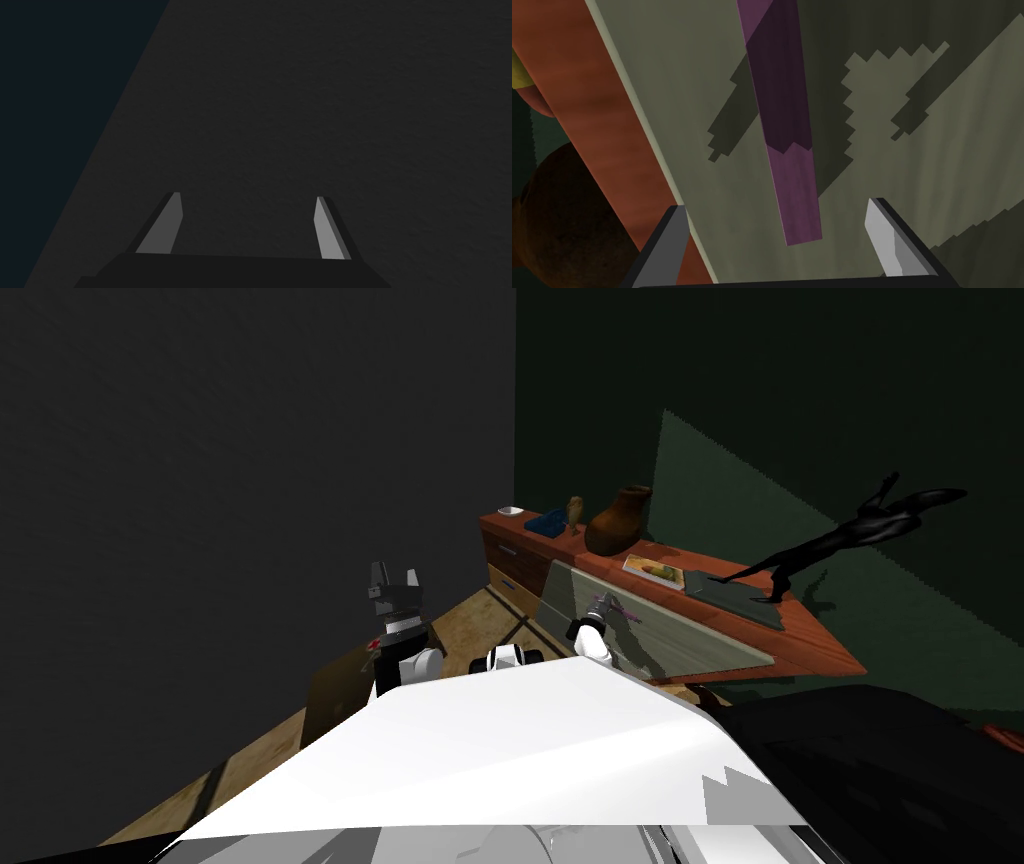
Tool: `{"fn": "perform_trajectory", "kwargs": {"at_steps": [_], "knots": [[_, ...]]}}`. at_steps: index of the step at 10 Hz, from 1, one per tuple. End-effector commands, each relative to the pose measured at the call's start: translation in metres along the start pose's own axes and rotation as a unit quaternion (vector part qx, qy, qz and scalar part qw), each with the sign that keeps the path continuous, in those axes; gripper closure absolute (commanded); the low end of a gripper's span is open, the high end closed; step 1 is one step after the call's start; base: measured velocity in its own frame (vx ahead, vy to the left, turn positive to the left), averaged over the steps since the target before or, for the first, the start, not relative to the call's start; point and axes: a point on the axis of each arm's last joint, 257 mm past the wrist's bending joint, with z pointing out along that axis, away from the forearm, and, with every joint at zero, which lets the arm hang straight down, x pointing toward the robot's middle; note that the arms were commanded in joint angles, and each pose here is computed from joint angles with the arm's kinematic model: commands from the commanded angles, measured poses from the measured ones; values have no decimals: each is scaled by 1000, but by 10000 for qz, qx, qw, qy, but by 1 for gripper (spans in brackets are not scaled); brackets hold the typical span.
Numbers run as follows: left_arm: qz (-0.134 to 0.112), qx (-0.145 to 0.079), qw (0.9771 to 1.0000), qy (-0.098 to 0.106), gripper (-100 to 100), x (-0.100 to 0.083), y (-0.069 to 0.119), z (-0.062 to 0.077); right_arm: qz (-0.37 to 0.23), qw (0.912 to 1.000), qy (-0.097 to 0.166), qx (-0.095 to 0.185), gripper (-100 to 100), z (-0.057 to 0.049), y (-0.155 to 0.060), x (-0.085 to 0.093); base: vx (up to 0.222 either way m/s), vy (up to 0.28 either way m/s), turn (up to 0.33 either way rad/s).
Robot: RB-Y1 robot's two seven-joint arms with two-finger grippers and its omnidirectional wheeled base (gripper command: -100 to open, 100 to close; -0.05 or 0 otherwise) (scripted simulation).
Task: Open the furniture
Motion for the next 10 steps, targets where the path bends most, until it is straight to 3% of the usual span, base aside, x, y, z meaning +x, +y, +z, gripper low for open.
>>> {"fn": "perform_trajectory", "kwargs": {"at_steps": [1, 3, 4, 9, 10], "knots": [[0, 0, 10000, 0, 0, 0, 0, 0, 80, 9999, 36, -60, -100, -5, 4, -1, 0, 0, 0], [1, 0, 10000, 0, 0, 0, 0, 0, 92, 9999, 37, -68, -100, -6, 3, -2, 40, -62, -4], [1, 0, 10000, 0, 0, 0, 0, 0, 84, 9999, 34, -67, 100, -6, 2, -3, 4, -8, 0], [-2, 1, 10000, 0, 0, 0, 0, 0, 91, 9999, -1, -51, 100, -15, -3, -14, -109, 117, -9], [-3, 1, 10000, 0, 0, 0, 0, 0, 81, 9999, 9, -117, 100, -16, 4, -11, -68, 80, 6]]}}
